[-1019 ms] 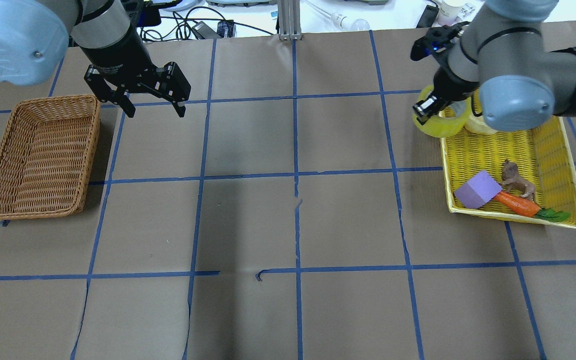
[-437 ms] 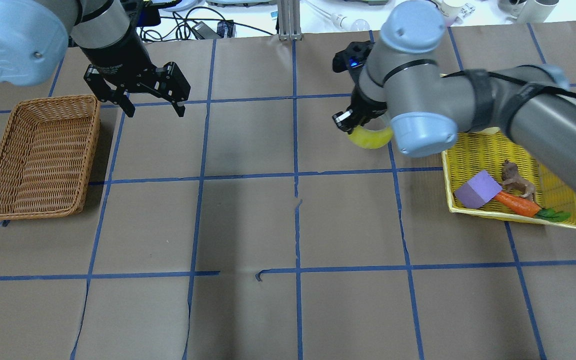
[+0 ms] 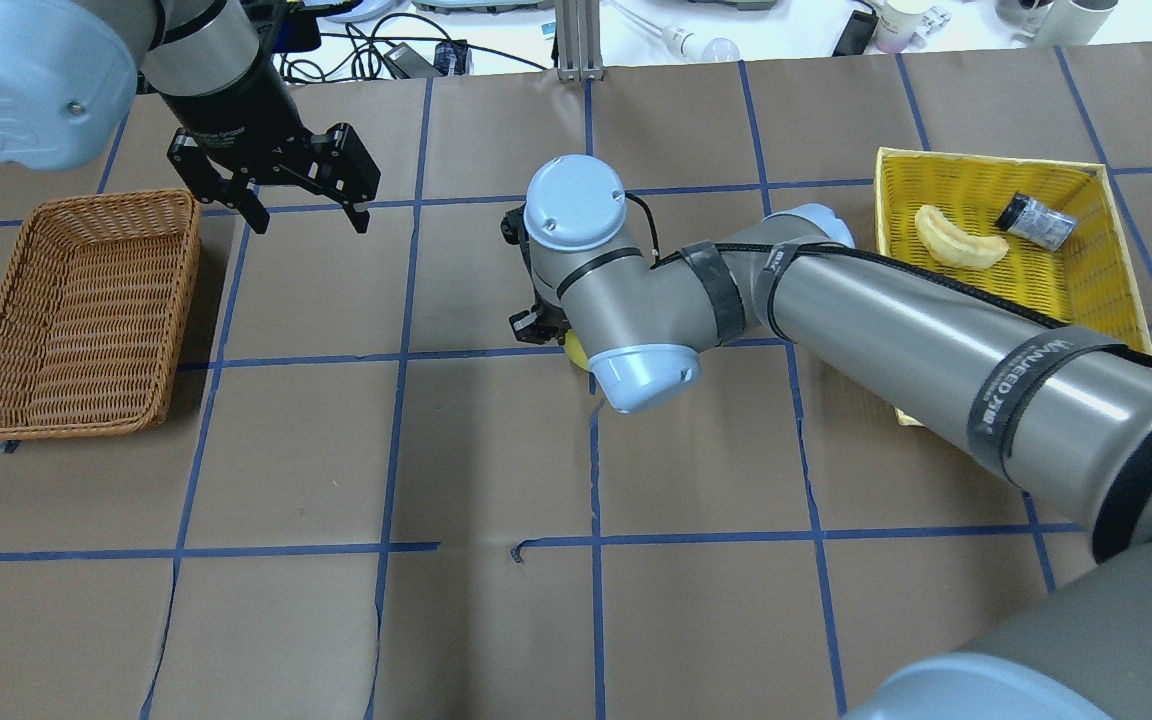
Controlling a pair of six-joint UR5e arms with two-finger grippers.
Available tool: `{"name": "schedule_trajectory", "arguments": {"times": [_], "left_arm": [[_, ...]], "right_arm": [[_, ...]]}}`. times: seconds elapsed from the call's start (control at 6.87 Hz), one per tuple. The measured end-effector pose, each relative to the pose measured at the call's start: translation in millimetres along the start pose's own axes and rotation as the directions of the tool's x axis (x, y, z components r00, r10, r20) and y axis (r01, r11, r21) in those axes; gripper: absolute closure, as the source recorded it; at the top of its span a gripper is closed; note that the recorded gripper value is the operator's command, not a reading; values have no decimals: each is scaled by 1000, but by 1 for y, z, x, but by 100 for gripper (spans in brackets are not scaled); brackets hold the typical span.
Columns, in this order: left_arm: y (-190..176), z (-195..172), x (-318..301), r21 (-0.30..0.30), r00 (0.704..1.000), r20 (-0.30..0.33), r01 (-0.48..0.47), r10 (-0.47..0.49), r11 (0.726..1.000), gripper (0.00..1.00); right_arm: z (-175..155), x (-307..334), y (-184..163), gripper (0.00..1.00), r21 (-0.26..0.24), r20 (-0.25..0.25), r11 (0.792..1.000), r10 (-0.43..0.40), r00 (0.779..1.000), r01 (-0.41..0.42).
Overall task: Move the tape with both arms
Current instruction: 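Carry the tape roll to the table center and set it down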
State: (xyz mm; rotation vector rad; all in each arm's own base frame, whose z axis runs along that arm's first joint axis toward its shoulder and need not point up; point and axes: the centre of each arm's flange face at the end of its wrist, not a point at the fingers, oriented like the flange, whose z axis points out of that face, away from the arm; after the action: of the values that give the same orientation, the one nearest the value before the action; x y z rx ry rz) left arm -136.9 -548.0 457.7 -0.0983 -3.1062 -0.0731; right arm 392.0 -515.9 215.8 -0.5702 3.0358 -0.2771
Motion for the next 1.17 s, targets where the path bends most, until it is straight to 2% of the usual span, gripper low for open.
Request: {"name": "schedule_trajectory", "arguments": {"times": [0.15, 0.29, 0.58, 0.73, 0.87, 1.17], "left_arm": [[0, 0, 0, 0, 1000, 0, 1, -1, 1000, 0], [0, 0, 0, 0, 1000, 0, 1, -1, 1000, 0], [0, 0, 0, 0, 1000, 0, 2, -2, 1000, 0], [0, 0, 0, -1, 1000, 0, 2, -2, 1000, 0], [0, 0, 0, 0, 1000, 0, 2, -2, 1000, 0], [-1, 2, 2, -4, 1000, -2, 3, -3, 1000, 0]], "right_arm": [[6, -6, 2, 35, -2, -2, 1000, -6, 1000, 6], [9, -7, 3, 0, -6, -8, 1000, -8, 1000, 8], [-1, -6, -3, 0, 6, -15, 1000, 18, 1000, -18], [-29, 3, -13, 0, 27, -16, 999, 33, 999, -33], [-70, 25, -20, 0, 24, -22, 997, 68, 997, -68], [-160, 105, -9, 0, -28, -49, 980, 194, 980, -195]]}}
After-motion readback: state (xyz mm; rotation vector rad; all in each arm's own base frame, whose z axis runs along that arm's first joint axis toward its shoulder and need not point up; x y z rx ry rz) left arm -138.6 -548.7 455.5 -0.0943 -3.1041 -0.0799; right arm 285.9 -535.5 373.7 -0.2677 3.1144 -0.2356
